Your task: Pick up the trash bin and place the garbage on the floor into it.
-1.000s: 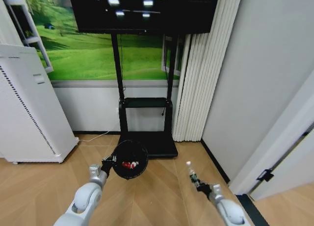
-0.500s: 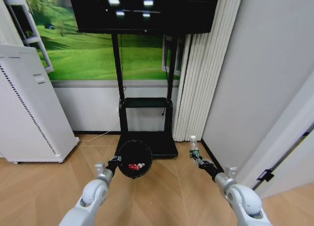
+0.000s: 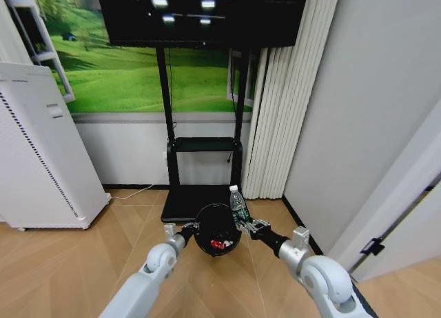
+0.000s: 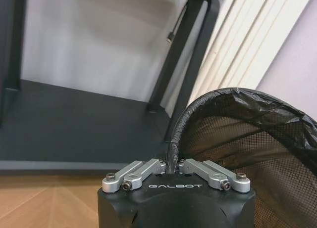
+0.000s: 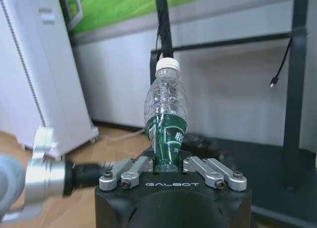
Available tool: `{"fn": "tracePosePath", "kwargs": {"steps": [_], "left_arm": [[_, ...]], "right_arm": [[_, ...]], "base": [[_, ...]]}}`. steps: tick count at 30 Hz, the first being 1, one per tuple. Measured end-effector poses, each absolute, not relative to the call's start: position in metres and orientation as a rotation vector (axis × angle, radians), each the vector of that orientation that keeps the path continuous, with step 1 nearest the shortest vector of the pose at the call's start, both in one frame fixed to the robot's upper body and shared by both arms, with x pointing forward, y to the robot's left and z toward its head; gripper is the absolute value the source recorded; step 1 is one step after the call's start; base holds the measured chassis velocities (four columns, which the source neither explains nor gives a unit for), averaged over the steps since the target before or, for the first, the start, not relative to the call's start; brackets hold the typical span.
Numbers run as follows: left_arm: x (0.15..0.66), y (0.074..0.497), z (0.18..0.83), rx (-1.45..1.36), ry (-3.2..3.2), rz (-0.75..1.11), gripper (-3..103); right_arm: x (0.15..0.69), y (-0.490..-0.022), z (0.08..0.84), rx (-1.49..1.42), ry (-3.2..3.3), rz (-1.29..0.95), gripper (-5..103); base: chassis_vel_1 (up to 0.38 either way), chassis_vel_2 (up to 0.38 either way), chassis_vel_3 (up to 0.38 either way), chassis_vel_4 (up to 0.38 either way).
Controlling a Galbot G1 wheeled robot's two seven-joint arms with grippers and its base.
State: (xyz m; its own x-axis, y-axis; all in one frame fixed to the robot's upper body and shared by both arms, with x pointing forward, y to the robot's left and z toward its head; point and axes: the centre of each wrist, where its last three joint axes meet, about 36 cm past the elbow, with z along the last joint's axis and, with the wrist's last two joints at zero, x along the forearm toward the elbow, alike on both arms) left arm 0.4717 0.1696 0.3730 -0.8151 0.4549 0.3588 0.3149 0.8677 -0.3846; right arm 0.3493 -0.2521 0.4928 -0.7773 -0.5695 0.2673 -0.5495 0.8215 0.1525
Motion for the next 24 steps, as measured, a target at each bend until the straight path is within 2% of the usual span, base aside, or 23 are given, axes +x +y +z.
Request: {"fn": "tracePosePath", "kwargs": {"steps": [3,6,9,10,13,14,16,17,19,20,22,24], "left_arm": [[0.479,0.159,0.373,-0.603,-2.588,0.426,4],[0.481,0.155,0.374,-0.613,-2.588,0.425,4],[0.479,0.151,0.375,-0.632,-2.588,0.429,4],[0.479,0.151,0.375,-0.632,-2.588,0.429,4],[0.475,0.154,0.376,-0.638,-2.592,0.43,4],[0.475,0.154,0.376,-0.638,-2.592,0.43,4],[0.472,0.16,0.378,-0.629,-2.603,0.432,4],[0.472,0.16,0.378,-0.629,-2.603,0.432,4],[0.465,0.169,0.383,-0.616,-2.619,0.429,4],[0.465,0.169,0.383,-0.616,-2.619,0.429,4],[0.456,0.18,0.384,-0.577,-2.648,0.4,4],[0.451,0.188,0.385,-0.546,-2.674,0.37,4]], "right_arm": [[0.351,-0.242,0.483,0.91,-2.652,-0.029,32],[0.353,-0.238,0.482,0.918,-2.644,-0.005,37],[0.36,-0.232,0.477,0.889,-2.649,0.018,53],[0.36,-0.232,0.477,0.889,-2.649,0.018,53],[0.362,-0.232,0.474,0.873,-2.646,0.027,70],[0.362,-0.232,0.474,0.873,-2.646,0.027,70],[0.364,-0.234,0.472,0.859,-2.647,0.031,80],[0.364,-0.234,0.472,0.859,-2.647,0.031,80],[0.366,-0.24,0.474,0.822,-2.679,0.024,91],[0.366,-0.24,0.474,0.822,-2.679,0.024,91],[0.364,-0.247,0.48,0.759,-2.735,-0.017,99],[0.363,-0.25,0.483,0.714,-2.771,-0.035,99]], "base": [[0.0,0.0,0.0,0.0],[0.0,0.0,0.0,0.0],[0.0,0.0,0.0,0.0],[0.0,0.0,0.0,0.0],[0.0,0.0,0.0,0.0],[0.0,0.0,0.0,0.0],[0.0,0.0,0.0,0.0],[0.0,0.0,0.0,0.0],[0.0,0.0,0.0,0.0],[0.0,0.0,0.0,0.0],[0.0,0.0,0.0,0.0],[0.0,0.0,0.0,0.0]]}}
